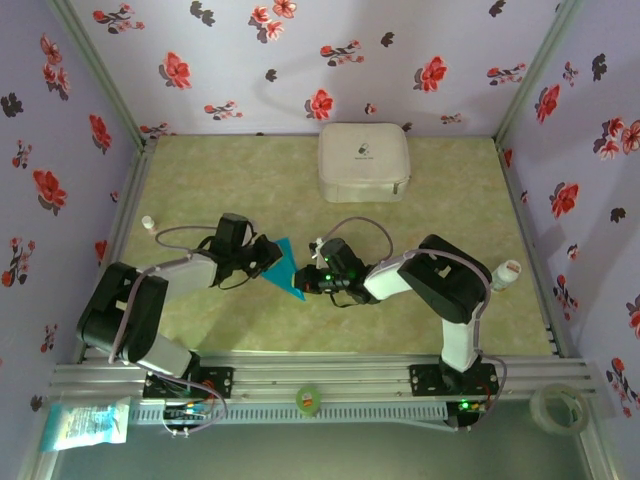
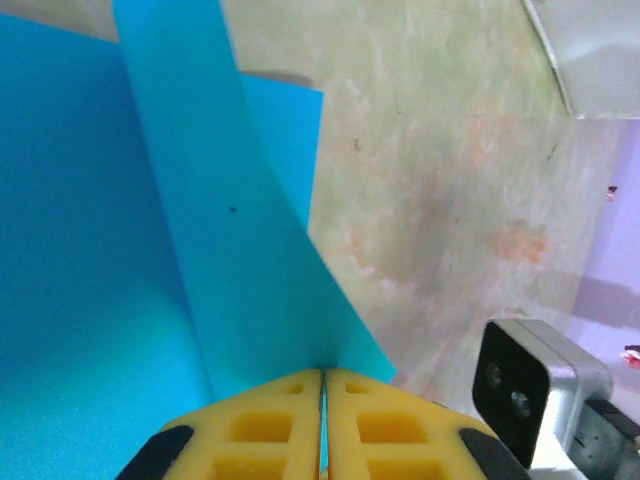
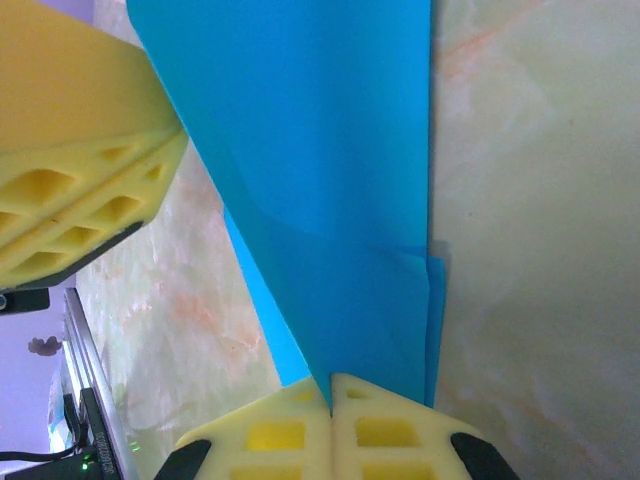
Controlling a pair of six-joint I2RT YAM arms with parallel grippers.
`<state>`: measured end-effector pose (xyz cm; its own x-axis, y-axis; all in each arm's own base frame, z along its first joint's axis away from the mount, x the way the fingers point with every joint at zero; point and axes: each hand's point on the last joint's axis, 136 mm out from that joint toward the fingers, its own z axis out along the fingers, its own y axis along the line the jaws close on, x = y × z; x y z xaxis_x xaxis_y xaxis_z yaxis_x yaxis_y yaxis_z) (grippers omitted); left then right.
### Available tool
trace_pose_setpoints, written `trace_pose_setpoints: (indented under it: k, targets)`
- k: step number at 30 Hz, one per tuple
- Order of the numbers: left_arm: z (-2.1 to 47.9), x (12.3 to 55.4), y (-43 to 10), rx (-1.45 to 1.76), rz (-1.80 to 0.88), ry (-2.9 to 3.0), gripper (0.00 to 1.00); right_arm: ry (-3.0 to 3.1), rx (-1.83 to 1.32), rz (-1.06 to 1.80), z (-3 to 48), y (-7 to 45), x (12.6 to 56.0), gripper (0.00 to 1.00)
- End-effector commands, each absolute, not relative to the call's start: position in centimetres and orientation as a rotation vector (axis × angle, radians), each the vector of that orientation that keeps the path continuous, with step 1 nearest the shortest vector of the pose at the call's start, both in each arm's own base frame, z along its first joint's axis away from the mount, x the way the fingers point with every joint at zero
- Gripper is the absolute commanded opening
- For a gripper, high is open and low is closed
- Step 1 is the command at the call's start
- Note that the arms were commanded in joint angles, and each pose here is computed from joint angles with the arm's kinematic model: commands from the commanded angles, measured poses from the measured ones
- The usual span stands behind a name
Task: Fold a paper plane with a square sheet of paper (pick it up from the middle)
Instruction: Fourth fold the wing at the center of the table.
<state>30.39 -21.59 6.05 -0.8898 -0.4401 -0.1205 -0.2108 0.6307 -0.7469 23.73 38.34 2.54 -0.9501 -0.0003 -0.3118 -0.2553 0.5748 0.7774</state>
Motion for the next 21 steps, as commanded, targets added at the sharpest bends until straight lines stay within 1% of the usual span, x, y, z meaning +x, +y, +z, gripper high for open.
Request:
trace_pose_setpoints:
  k: [1,12,21]
  targets:
    - [6.3,31.3,-22.0,-0.501,-1.158,2.537,0.10,2.605,-0.161,1.259,0.5,37.2,23.5,0.02]
    - [4.9,31.9,-22.2,-0.554,-1.149,2.552,0.09,2.640,-0.173,1.223,0.1,36.9,23.3,0.04]
    - [6.6,31.7,-22.3,-0.528,-1.200,2.492,0.10,2.676,-0.182,1.190,-0.3,36.7,23.2,0.03]
